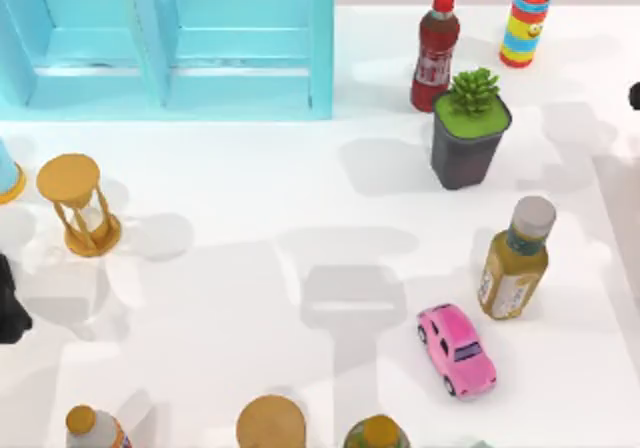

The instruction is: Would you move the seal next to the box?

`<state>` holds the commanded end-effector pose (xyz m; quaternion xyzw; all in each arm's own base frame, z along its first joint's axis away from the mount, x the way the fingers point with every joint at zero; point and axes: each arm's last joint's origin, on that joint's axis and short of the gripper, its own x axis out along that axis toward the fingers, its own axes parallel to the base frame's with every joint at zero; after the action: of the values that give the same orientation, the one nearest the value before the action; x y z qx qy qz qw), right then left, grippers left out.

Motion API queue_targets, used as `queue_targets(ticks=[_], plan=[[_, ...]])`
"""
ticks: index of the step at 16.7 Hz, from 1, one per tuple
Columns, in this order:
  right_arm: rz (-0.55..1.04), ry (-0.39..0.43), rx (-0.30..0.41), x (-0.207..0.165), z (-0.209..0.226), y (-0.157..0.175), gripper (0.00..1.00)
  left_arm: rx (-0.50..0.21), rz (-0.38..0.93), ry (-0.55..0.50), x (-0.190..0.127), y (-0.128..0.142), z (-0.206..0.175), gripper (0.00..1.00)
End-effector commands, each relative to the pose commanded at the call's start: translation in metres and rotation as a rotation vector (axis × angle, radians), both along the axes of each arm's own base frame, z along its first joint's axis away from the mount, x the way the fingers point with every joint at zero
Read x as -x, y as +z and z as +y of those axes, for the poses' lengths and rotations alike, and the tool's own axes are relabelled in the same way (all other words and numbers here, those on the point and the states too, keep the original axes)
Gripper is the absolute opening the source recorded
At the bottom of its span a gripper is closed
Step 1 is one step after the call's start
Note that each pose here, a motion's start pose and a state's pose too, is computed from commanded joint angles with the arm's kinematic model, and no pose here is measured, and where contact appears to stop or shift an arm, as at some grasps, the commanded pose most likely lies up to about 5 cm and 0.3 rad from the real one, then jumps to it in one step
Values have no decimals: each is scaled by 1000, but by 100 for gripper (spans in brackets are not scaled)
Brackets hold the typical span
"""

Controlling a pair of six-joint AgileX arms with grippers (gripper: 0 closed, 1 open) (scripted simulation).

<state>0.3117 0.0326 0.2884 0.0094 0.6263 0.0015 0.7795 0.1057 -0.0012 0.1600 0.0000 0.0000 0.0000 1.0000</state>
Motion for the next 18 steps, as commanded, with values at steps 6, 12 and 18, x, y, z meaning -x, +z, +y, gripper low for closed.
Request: queue_targets(ticks=[6, 12, 18], plan=[[3, 2, 2, -2, 1, -5, 0, 0, 0, 0, 0, 0, 0, 100], [-6, 0, 0, -9, 1, -51, 0, 0, 0, 0, 0, 0, 0, 100], [0, 0, 0, -9, 1, -64, 0, 0, 0, 0, 0, 0, 0, 100]])
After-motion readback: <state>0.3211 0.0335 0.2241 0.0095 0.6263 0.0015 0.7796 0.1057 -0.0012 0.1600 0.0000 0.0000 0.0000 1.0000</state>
